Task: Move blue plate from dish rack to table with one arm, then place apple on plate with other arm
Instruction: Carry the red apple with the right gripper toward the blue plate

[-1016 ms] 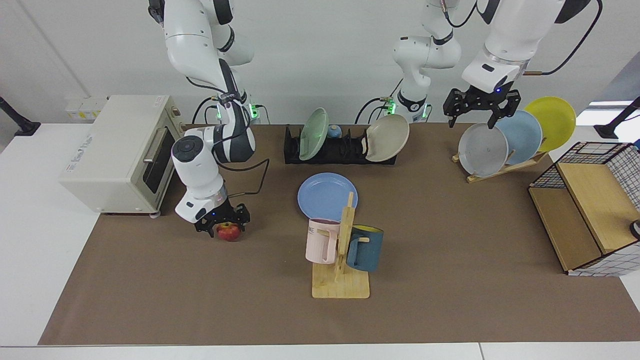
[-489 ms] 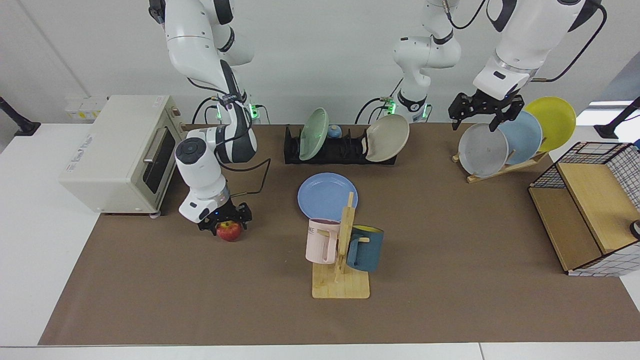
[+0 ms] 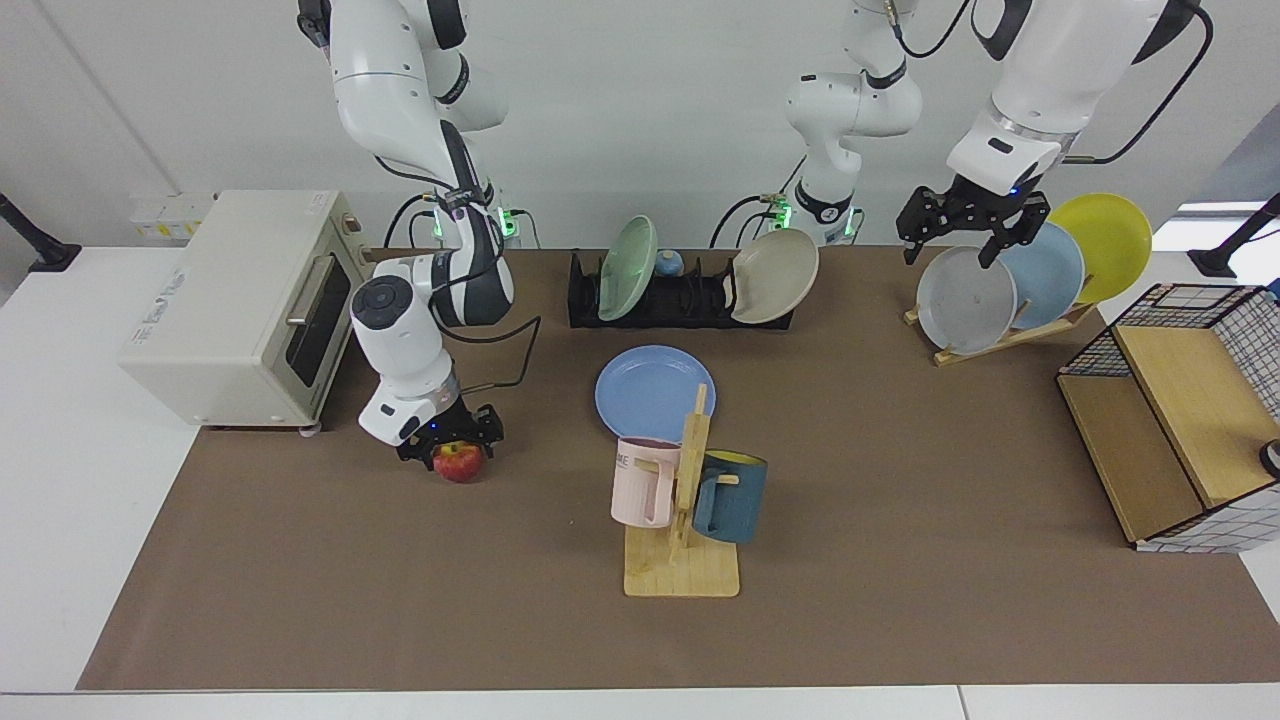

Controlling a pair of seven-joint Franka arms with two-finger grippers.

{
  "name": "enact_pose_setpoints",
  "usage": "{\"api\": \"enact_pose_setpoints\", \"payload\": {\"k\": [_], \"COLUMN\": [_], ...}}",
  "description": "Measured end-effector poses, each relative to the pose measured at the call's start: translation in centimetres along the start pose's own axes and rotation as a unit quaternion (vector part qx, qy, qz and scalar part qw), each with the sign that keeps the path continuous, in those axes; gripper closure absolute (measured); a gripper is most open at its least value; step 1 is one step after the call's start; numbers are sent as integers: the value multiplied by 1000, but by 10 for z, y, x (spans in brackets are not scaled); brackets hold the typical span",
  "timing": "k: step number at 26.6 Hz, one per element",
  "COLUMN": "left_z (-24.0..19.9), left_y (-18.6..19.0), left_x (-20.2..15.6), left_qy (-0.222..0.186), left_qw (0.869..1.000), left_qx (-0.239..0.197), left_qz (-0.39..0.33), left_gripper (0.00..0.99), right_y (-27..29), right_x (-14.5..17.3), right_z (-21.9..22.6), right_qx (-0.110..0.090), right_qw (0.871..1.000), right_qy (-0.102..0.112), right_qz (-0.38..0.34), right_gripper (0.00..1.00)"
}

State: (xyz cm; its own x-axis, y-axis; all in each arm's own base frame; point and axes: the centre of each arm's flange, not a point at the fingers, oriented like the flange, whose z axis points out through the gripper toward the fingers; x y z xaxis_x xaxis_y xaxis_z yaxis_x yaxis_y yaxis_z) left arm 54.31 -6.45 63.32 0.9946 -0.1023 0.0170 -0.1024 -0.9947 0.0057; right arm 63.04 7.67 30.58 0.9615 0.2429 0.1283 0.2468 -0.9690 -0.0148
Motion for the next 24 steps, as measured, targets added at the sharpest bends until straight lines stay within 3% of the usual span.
{"api": "enact_pose_setpoints", "payload": {"k": [8, 17, 24], "left_z": [4, 8, 7], "left_y": [-1, -2, -2], "left_x": [1, 0, 0], "left_qy": [-1, -5, -4], "left_qw": [1000, 1000, 1000], "left_qx": [0, 0, 0], "left_qz": [-1, -2, -2], "left_gripper": [0, 0, 0], "right_y": [-29, -119, -192], "right_x": [7, 1, -10], "right_z": [-30, -81, -93], "right_qx": [5, 17, 24], "right_qw": [1000, 1000, 998], "right_qy": [8, -5, -9], "right_qz": [-13, 20, 56], "right_gripper": [260, 260, 260]}}
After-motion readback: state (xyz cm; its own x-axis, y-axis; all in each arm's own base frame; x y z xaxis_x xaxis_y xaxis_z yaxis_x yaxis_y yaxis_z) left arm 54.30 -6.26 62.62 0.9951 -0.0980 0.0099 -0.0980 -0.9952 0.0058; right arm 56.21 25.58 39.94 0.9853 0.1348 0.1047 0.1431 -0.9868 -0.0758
